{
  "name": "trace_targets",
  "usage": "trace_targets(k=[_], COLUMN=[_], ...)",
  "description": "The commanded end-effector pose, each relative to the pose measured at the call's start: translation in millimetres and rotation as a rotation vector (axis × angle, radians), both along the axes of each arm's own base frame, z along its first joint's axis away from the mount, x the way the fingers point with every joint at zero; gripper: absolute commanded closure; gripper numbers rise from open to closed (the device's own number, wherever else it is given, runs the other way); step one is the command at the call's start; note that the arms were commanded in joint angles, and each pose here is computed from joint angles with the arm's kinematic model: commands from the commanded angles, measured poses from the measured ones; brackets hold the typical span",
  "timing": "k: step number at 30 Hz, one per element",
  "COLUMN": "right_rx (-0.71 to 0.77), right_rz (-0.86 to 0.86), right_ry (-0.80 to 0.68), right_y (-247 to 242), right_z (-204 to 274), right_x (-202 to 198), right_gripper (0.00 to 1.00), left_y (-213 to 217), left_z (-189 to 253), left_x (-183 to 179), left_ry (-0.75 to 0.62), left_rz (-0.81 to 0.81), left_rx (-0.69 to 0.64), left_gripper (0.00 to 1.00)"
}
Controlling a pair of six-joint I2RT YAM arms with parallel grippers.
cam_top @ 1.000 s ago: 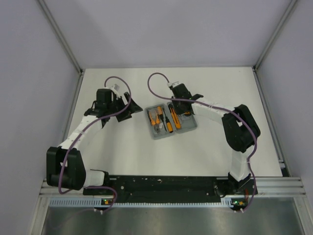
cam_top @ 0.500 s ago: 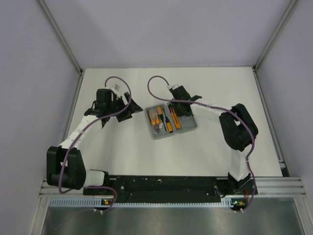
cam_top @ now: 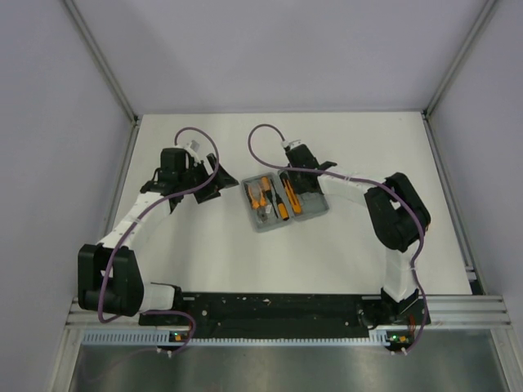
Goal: Pack the tool kit
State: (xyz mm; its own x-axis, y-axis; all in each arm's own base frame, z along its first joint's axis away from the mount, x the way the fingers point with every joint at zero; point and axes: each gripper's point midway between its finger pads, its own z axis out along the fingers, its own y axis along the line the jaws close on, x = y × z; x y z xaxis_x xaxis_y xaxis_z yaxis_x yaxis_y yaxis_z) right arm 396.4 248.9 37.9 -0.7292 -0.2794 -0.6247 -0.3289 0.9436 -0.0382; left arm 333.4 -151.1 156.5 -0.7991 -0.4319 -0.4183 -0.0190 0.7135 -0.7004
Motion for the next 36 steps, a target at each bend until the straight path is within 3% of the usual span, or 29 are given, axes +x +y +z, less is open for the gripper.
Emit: trace_targets(k=[1,5,10,16,23,27,30,32,33,34,36], right_rx=[-0.085,-0.054,0.017,0.070,0.150,0.140,0.112,0.064,0.031,-0.003,-0.059], right_rz=[-0.030,-0.047,-0.063,-0.126,-0.314,-0.481,-0.602,-0.692,-0.743,-0.802,-0.926], right_ry=[0.180,0.143,0.022,-0.071,-0.081,-0.083,-0.090,-0.113,-0.133,-0.149,-0.167], right_y=[-17.1,-10.8,7.0,16.8,-30.2,-95.5,-147.2,-184.4,-203.7,-223.1,-260.0], right_z=[-63.0,-46.2,12.2,78.6,108.8,106.4,100.2,96.0,95.6,92.7,84.4], right_x=[-40.8,-31.1,0.5,32.9,31.7,10.6,-13.8,-27.9,-34.5,-43.3,-59.4], right_gripper=[1.00,1.00,1.00,0.91,0.80,0.67,0.52,0.35,0.20,0.11,0.04], left_y=[0.4,0.1,-0.8,-0.3,-0.6,-3.5,-5.5,-6.3,-6.7,-7.3,-8.5], left_z=[1.5,0.8,3.9,3.9,3.8,7.0,9.4,11.2,11.9,12.3,11.6], left_x=[4.4,4.6,4.2,1.8,-3.6,-5.8,-7.1,-7.4,-7.4,-7.9,-7.7], left_ry=[-0.029,-0.027,-0.031,-0.023,-0.018,-0.031,-0.042,-0.054,-0.059,-0.060,-0.056], left_rz=[-0.006,-0.006,-0.009,-0.012,-0.025,-0.043,-0.055,-0.059,-0.063,-0.065,-0.069], left_rx=[-0.008,-0.010,-0.016,-0.015,-0.013,-0.030,-0.041,-0.046,-0.048,-0.053,-0.059], left_gripper=[0.14,0.14,0.14,0.13,0.12,0.09,0.02,0.02,0.02,0.02,0.02])
